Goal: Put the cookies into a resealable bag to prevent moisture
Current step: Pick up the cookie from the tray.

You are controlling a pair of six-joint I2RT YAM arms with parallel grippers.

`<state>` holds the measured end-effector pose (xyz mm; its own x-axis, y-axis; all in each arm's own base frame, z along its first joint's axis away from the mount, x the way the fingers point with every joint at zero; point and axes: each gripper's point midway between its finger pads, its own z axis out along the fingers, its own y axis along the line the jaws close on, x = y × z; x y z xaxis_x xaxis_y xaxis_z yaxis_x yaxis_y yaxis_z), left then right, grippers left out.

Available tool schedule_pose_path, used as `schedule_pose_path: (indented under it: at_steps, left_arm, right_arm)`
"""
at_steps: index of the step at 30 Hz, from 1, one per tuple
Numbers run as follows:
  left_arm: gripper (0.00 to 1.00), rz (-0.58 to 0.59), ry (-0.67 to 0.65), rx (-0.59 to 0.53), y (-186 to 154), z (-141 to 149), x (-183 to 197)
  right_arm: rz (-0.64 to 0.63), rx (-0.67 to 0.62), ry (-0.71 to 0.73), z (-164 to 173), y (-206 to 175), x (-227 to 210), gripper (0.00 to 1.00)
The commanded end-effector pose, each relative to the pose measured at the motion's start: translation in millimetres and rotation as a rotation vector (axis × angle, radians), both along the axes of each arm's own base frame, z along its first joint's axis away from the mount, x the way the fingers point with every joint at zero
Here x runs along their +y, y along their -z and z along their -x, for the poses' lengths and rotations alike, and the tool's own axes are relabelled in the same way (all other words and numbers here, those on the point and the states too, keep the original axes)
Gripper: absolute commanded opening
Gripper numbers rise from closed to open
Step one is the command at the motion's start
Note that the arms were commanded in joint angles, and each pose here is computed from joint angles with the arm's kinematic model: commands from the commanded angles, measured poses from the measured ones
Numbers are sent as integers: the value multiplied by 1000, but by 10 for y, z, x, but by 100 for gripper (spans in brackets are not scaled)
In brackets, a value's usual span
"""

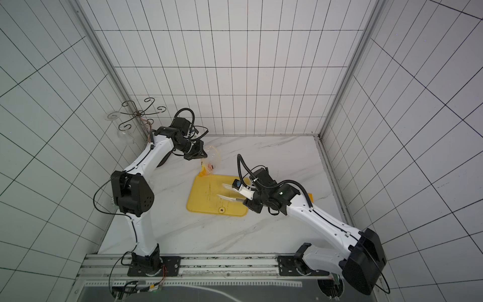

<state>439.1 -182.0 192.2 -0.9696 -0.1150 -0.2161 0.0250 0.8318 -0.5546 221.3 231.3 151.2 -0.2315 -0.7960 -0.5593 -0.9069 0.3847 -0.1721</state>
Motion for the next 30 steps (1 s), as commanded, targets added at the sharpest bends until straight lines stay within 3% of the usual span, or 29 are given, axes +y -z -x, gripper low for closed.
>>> schedule_pose_path:
  at_steps: [1,10,30]
  left_arm:
    - [0,-11,-4,-15,-19,-43,26]
    - [0,-12,-1,-10,5,-31,34]
    - [0,-16,15,-6,51,-3,47]
  right_arm:
    - [89,9,-42,58,325,-92,50]
    - [158,38,-93,122,593,-69,50]
    - [194,65,-145,120,674,132,50]
